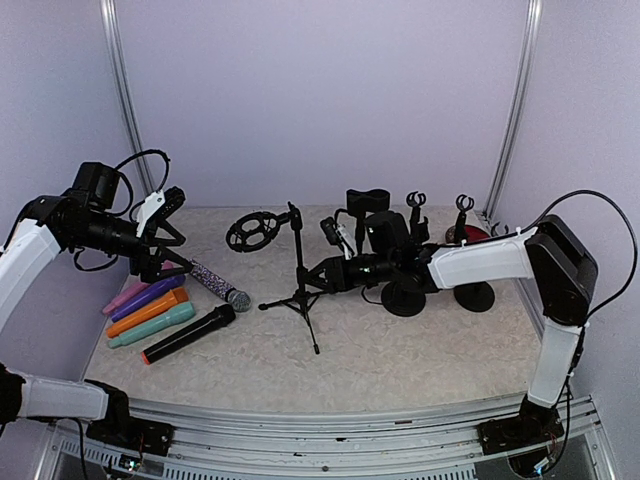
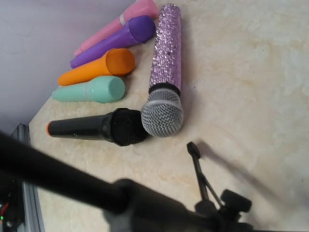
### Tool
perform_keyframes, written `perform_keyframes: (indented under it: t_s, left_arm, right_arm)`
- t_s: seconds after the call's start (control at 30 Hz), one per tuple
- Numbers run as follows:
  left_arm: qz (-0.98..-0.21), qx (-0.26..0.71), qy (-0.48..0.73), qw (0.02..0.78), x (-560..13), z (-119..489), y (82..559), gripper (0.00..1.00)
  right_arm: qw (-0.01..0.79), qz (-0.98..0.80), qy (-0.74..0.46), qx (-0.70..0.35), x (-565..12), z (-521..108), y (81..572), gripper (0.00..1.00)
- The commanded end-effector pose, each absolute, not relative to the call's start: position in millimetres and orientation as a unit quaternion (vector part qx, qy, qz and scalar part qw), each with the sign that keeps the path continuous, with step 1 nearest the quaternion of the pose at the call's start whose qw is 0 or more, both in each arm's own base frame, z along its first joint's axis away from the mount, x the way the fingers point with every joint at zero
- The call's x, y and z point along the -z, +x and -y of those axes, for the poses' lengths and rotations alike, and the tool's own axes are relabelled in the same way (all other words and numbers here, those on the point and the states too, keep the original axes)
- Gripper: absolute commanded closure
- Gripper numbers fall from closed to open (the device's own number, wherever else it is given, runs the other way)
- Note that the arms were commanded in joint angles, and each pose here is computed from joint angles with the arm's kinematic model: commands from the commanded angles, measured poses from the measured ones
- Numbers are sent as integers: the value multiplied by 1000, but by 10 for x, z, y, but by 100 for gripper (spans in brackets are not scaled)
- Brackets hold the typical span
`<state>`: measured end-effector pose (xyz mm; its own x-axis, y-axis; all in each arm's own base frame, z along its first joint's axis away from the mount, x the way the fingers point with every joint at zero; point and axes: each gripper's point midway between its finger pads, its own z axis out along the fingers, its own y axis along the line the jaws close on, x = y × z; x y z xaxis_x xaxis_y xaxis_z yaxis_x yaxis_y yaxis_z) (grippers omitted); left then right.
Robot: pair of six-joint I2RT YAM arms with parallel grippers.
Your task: Remove the microphone from the stand
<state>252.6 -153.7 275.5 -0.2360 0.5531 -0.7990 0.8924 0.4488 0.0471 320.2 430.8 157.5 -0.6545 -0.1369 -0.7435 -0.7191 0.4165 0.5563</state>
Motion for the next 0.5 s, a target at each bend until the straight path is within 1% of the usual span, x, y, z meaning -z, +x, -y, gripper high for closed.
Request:
perform_keyframes:
  t_s: [0.0,0.27,0.3,0.47]
  left_arm:
    - [-749,212,483,402,-2853,1522,2493,20]
    - [-748,213,483,402,-2849,1525,2499,20]
    - [-748,213,483,402,-2847,1524,2500,20]
    - [-748,214,482,402,-2860,1526,2497,20]
  right_arm:
    - [326,-766,-275,-482,-1712,-4397,3249,70]
    - [326,-774,-278,-466,-1653,-4334,3223,98]
    - [328,-776,-281,-459,-1636,-4323,3225,100]
    - [349,-791,-319,-388,-1517,-4306,3227,100]
